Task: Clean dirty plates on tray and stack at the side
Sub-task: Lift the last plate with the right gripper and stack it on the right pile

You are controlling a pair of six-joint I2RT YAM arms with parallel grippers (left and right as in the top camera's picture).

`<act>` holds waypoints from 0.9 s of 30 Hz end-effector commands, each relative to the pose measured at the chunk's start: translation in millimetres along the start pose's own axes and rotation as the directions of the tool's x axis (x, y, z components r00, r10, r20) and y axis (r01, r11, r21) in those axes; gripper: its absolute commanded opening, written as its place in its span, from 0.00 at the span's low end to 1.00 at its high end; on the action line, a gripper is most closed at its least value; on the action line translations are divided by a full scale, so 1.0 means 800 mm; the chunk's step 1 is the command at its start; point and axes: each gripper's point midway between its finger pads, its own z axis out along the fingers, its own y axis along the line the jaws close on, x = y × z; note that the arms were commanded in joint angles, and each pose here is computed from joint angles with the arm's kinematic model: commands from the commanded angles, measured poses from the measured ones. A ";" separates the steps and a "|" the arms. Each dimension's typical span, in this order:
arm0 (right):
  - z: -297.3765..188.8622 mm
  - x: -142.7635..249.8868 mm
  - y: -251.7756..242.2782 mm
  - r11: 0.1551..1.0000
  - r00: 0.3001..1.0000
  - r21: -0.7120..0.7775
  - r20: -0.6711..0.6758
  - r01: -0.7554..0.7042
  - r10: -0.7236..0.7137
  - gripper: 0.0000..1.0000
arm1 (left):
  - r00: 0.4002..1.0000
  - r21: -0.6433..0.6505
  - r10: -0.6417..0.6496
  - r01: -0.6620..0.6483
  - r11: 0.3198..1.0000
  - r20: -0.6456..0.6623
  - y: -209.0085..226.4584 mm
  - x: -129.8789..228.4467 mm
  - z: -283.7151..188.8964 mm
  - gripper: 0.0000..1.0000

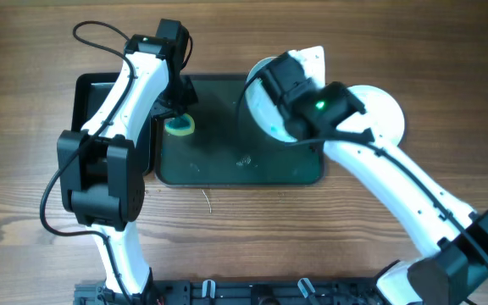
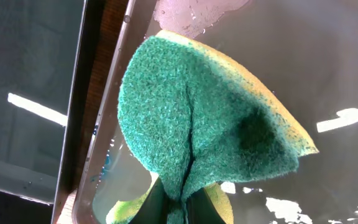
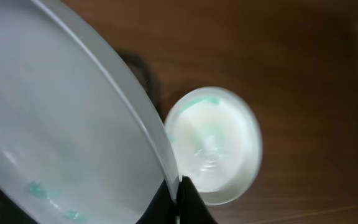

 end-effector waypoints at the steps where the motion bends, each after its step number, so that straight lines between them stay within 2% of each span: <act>1: -0.034 -0.024 -0.035 0.973 0.988 0.229 0.150 0.009 -0.044 0.04 | 0.999 0.033 0.010 -0.012 0.999 0.036 -0.006 -0.007 -0.019 0.04; 7: -0.069 -0.040 -0.043 0.931 0.960 0.365 0.258 0.008 -0.109 0.04 | 0.999 0.039 0.011 -0.012 0.999 0.033 -0.008 -0.007 -0.019 0.04; 23: -0.081 -0.042 -0.037 0.925 0.949 0.380 0.289 0.009 -0.128 0.04 | 0.999 0.039 0.011 -0.013 0.999 0.032 -0.008 -0.007 -0.019 0.04; 27: -0.072 -0.037 -0.022 0.954 0.960 0.300 0.262 0.020 -0.102 0.04 | 0.999 0.039 0.011 -0.013 0.999 0.032 -0.008 -0.007 -0.019 0.04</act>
